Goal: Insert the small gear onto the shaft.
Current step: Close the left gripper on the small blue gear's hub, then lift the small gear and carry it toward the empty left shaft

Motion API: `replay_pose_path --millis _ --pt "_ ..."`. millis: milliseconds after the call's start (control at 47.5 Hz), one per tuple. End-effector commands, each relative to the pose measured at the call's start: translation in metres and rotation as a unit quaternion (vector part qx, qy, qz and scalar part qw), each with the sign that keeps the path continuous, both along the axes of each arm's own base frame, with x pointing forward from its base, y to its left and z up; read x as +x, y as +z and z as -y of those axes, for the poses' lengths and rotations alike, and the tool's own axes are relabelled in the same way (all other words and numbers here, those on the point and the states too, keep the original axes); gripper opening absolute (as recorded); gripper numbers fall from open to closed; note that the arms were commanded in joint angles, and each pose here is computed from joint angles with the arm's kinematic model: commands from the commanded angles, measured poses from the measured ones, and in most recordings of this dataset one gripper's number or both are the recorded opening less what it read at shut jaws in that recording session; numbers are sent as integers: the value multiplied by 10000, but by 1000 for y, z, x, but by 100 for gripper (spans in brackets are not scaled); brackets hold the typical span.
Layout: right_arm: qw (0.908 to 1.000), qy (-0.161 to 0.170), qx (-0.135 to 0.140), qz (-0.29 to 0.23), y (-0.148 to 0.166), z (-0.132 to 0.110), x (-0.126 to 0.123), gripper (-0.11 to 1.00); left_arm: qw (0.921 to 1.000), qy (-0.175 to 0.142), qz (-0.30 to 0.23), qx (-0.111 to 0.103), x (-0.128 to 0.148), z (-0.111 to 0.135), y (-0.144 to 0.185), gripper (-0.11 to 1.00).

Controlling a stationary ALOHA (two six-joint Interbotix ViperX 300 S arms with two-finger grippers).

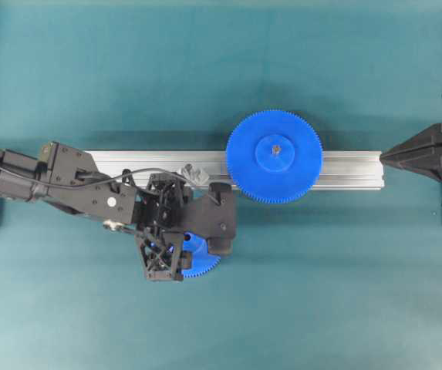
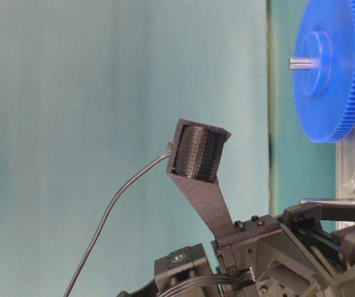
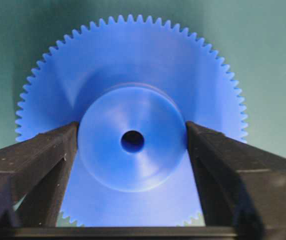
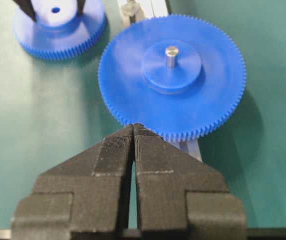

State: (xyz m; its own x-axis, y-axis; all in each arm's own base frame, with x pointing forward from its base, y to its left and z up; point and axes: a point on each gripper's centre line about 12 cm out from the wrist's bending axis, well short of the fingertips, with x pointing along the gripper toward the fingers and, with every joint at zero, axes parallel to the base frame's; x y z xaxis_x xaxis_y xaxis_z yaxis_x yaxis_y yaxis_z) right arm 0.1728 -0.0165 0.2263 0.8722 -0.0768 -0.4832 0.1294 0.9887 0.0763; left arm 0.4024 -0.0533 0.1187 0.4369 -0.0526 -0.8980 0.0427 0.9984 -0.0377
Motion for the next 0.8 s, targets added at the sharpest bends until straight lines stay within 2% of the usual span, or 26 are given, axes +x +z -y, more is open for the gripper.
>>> replay_pose_path --millis 0,358,589,779 --pt "10000 -31 27 56 3 1 2 3 10000 27 24 2 2 -2 1 72" --pt "9999 -95 19 117 3 3 2 3 9994 17 344 -30 12 -1 28 72" --pt "9998 -143 16 132 3 5 2 3 9971 5 755 -76 20 0 60 72" --pt "9998 -143 16 132 2 5 2 3 9980 12 627 -55 11 -1 80 72"
